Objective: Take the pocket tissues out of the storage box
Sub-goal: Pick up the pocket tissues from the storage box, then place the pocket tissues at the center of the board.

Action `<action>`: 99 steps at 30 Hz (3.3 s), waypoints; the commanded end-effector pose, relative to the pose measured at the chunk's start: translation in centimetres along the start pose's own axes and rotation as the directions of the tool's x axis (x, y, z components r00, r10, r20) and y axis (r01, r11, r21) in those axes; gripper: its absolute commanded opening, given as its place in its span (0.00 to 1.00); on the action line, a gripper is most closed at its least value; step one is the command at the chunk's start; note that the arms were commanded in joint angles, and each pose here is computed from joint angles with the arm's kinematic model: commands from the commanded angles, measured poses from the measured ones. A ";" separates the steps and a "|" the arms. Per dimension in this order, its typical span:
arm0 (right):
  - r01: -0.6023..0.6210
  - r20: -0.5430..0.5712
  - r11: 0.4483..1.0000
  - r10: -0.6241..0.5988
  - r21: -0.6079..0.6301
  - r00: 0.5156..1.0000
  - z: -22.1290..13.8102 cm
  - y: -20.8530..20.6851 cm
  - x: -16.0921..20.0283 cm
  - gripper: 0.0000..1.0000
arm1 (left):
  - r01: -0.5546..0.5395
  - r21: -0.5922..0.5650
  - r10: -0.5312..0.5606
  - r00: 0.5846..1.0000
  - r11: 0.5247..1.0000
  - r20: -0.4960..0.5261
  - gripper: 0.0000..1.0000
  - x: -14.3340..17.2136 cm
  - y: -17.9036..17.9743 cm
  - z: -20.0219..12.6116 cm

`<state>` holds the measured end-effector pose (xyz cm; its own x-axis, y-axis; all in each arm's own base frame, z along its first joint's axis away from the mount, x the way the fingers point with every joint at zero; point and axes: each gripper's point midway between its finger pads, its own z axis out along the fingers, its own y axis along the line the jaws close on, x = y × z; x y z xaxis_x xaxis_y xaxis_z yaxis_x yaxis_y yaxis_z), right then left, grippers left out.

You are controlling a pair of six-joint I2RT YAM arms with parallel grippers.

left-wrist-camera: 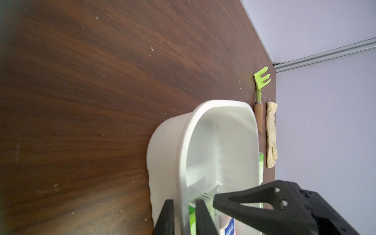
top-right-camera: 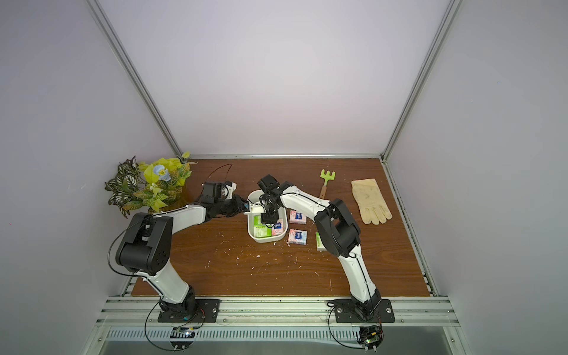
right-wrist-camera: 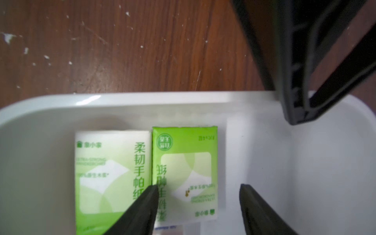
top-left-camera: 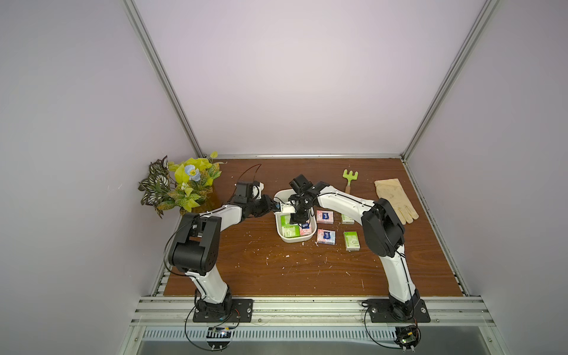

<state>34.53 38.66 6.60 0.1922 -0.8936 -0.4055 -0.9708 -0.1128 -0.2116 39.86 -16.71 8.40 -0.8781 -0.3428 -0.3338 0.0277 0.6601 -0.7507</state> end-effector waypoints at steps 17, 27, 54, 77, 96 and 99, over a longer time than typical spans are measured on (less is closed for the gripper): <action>0.090 -0.002 0.994 -0.091 -0.067 0.996 0.0 1.8 -0.8 0.73 | -0.024 0.005 0.024 1.000 1.000 0.008 0.03 -0.6 -0.6 -0.4; 0.092 0.006 0.993 -0.092 -0.075 0.996 -0.2 2.5 -0.8 0.74 | -0.032 0.013 0.032 0.999 0.999 0.022 0.00 -0.9 -1.3 -1.1; 0.075 -0.003 0.988 -0.076 -0.132 0.997 2.7 3.8 -0.6 0.73 | -0.036 0.016 0.035 0.999 0.999 0.035 0.00 -1.0 -1.9 -1.6; 0.027 0.106 0.998 -0.033 0.051 0.994 -4.6 1.2 -4.0 0.55 | -0.035 -0.002 0.035 0.999 0.999 0.037 0.02 -1.0 -1.6 -1.8; -0.627 0.381 0.726 0.515 0.282 0.768 -20.2 -2.4 3.1 0.56 | -0.076 -0.030 0.078 0.993 0.997 0.086 0.45 -1.9 -2.6 -3.6; -0.751 0.431 0.578 0.617 0.321 0.659 -22.1 -2.4 7.0 0.55 | -0.098 -0.036 0.101 0.989 0.995 0.111 0.48 -2.2 -3.1 -4.4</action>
<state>34.18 25.81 22.39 -0.2851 -0.6343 -0.7186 -0.7979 0.5725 -0.1887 39.16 -15.80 12.25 -0.8428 -0.3466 -0.4117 0.0650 0.6938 -0.7172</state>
